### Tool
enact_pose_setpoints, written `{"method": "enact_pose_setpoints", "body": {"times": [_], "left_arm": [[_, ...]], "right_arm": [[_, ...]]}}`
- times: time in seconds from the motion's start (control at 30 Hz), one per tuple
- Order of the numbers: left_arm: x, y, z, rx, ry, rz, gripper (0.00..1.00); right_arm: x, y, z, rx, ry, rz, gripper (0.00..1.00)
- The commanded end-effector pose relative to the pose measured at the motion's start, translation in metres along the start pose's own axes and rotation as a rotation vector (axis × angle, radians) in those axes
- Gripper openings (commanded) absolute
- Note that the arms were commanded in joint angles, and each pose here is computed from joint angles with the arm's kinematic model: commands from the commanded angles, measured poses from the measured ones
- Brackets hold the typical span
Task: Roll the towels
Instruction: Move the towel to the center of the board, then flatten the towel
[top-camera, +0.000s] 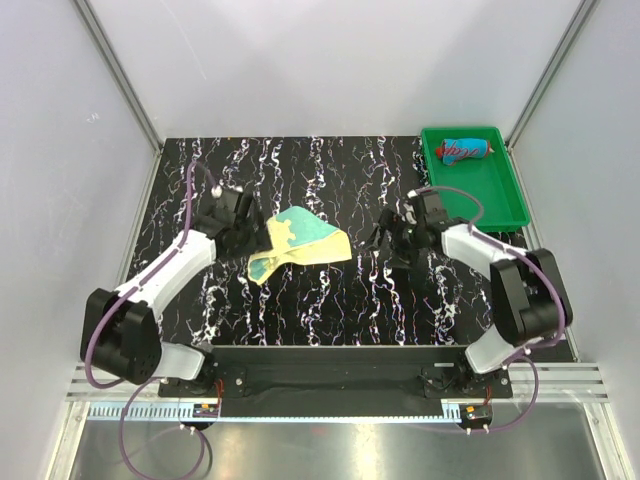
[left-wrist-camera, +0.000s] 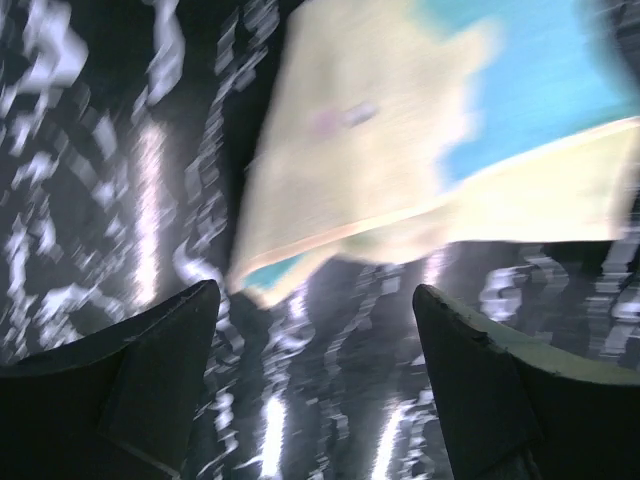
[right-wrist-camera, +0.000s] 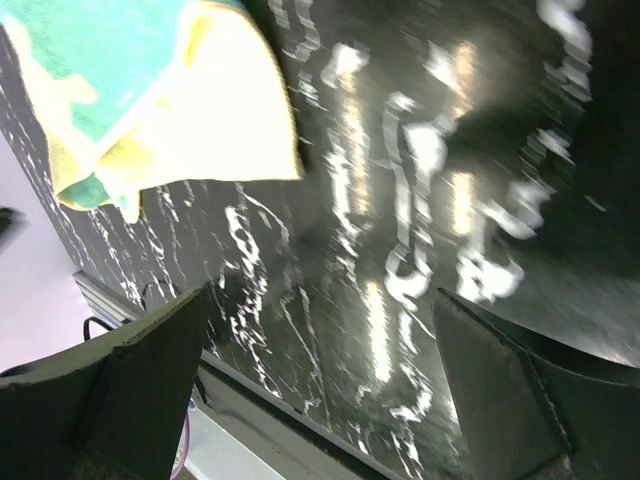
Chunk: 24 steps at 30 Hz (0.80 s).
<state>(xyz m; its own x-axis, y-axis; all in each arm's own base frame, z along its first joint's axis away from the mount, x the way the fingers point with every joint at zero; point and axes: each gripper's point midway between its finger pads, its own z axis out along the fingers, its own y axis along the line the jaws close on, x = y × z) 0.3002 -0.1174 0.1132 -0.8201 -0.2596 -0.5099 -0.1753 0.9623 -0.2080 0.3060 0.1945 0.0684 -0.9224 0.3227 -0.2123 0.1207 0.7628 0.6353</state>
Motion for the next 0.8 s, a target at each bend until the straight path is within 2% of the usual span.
{"method": "enact_pose_setpoints", "body": {"times": [0.0,0.17,0.5,0.6,0.63,0.7,0.77], "left_arm": [[0.009,0.023,0.002,-0.042,-0.001,-0.003,0.83],[0.019,0.035,0.009,-0.059,0.022,-0.024,0.82],[0.03,0.04,0.022,-0.033,0.053,-0.041,0.81],[0.031,0.037,0.023,-0.016,0.059,-0.045,0.8],[0.032,0.035,0.024,-0.008,0.062,-0.047,0.8],[0.033,0.035,0.026,-0.002,0.064,-0.05,0.79],[0.038,0.034,0.028,0.009,0.077,-0.058,0.79]], "right_arm": [[-0.013,0.03,0.015,-0.04,0.005,-0.091,1.0],[-0.009,0.032,0.043,0.008,0.046,-0.107,1.0],[0.0,0.026,0.088,0.016,0.098,-0.1,0.88],[0.001,0.025,0.097,0.007,0.108,-0.088,0.77],[0.003,0.03,0.098,-0.006,0.114,-0.089,0.71],[0.006,0.031,0.102,-0.007,0.125,-0.089,0.67],[0.013,0.033,0.104,-0.008,0.143,-0.093,0.58]]}}
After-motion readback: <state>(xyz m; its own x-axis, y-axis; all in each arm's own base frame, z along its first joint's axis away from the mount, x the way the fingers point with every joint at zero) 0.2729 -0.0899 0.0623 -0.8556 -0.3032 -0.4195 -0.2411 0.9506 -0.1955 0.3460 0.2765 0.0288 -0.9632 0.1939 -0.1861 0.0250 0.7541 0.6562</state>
